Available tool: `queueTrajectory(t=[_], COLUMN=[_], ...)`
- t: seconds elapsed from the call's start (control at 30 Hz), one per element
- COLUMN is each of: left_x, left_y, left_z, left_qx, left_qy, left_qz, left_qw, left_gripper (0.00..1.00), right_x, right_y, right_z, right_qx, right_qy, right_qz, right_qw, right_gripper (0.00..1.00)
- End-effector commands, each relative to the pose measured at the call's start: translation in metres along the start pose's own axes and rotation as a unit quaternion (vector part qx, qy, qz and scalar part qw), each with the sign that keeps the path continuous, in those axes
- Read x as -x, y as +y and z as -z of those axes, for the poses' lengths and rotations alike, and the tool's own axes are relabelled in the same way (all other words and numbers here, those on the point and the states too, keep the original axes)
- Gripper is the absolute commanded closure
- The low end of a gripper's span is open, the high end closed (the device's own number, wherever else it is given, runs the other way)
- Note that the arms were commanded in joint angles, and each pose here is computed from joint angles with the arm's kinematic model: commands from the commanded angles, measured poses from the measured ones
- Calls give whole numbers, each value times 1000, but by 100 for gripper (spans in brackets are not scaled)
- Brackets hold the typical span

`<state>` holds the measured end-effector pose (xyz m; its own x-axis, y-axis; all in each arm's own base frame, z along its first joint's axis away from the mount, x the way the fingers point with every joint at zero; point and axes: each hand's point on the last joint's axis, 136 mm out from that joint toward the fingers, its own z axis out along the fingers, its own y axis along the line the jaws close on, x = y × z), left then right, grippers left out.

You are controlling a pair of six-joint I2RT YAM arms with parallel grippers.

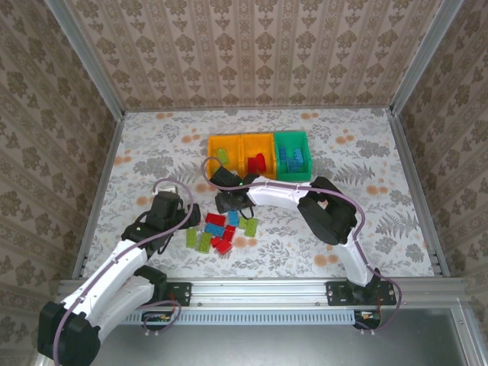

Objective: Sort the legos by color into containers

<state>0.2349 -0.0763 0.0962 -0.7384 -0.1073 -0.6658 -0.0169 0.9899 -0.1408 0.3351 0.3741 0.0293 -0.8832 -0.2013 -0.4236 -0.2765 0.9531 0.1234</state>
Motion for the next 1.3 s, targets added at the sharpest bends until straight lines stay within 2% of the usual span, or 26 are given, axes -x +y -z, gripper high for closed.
queueTrajectory(t=[0.0, 0.07, 0.2, 0.37, 0.53, 0.67, 0.97, 1.13, 1.27], left_x=[-4, -3, -4, -4, -2, -2, -6, -6, -6], left_y=[3, 2, -1, -4, -5, -6, -3, -4, -5], left_z=[0, 0, -1, -2, -2, -3, -3, -4, -5], left_qx=[7, 6, -1, -3, -3, -4, 2, 2, 1], left_qy=[13, 13, 16, 19, 17, 19, 25, 26, 27], left_qz=[-1, -1, 0, 0, -1, 2, -2, -3, -2], left_qw=[1000, 1000, 1000, 1000, 1000, 1000, 1000, 1000, 1000], left_gripper=[0, 0, 0, 0, 0, 0, 0, 0, 0], right_x=[14, 22, 35, 53, 70, 79, 80, 80, 81], right_y=[-1, -5, -26, -90, -171, -206, -239, -244, -248], right_z=[27, 45, 75, 103, 108, 96, 69, 71, 73], right_qx=[10, 15, 20, -35, -111, -134, -152, -150, -158], right_qy=[-31, -50, -80, -114, -124, -114, -84, -87, -82], right_qz=[-7, -10, -31, -56, -92, -108, -136, -142, -136], right_qw=[999, 999, 996, 991, 982, 978, 975, 975, 975], right_gripper=[43, 48, 49, 49, 49, 49, 44, 44, 37])
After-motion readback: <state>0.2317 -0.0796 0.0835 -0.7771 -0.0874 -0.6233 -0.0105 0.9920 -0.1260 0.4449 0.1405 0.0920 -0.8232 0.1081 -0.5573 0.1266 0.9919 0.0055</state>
